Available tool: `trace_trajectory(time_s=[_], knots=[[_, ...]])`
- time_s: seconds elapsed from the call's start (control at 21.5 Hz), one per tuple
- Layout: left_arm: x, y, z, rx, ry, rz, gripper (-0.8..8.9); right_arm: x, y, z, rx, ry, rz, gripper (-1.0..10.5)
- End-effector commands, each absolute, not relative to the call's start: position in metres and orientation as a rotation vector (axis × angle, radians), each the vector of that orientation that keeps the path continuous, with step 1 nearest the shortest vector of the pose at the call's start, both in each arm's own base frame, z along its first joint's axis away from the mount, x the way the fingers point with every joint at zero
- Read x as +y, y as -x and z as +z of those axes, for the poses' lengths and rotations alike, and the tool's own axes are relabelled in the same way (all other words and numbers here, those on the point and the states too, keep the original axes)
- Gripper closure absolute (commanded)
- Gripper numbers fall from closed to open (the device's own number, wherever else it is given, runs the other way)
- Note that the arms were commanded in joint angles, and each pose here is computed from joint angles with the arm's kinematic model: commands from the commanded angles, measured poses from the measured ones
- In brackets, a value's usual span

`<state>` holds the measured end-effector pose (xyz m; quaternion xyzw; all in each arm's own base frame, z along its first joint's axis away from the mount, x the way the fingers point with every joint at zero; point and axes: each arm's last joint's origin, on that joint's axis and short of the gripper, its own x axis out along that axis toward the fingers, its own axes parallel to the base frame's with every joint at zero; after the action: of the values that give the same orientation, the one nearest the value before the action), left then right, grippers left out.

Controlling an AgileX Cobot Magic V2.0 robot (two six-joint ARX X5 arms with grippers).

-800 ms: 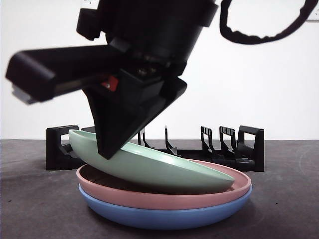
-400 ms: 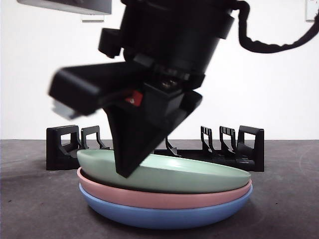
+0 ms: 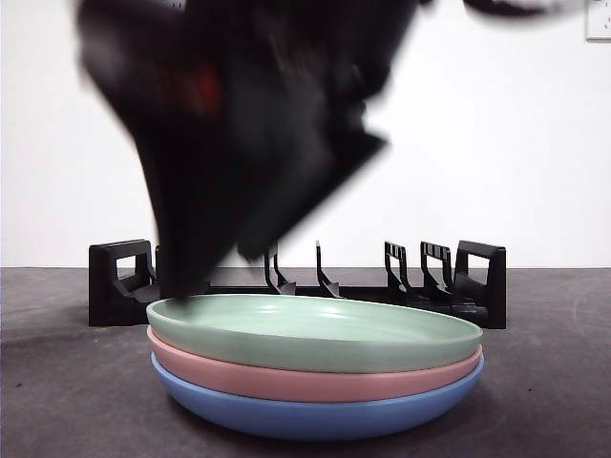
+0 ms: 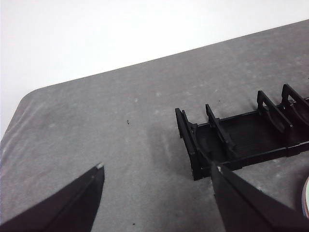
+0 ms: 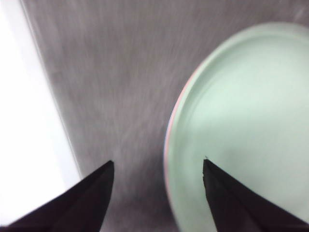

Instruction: Place the plate

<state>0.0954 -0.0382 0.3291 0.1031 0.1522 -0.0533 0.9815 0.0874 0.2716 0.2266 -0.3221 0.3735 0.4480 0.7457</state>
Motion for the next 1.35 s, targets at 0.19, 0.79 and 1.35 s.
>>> trace_trajectory(time_s=[0.19,0.79,1.35], knots=[[-0.038,-0.094,0.334,0.289,-0.196,-0.111,4.74,0.251,-0.102,0.274,0.678,0.563,0.941,6.4],[-0.04,-0.099,0.342,0.214,-0.08,-0.101,4.74,0.119,-0.199,0.325,0.526,0.367,0.483,6.4],[-0.045,-0.107,0.345,0.185,-0.059,-0.101,8.06,0.06,-0.227,0.331,0.508,0.222,0.297,9.3]])
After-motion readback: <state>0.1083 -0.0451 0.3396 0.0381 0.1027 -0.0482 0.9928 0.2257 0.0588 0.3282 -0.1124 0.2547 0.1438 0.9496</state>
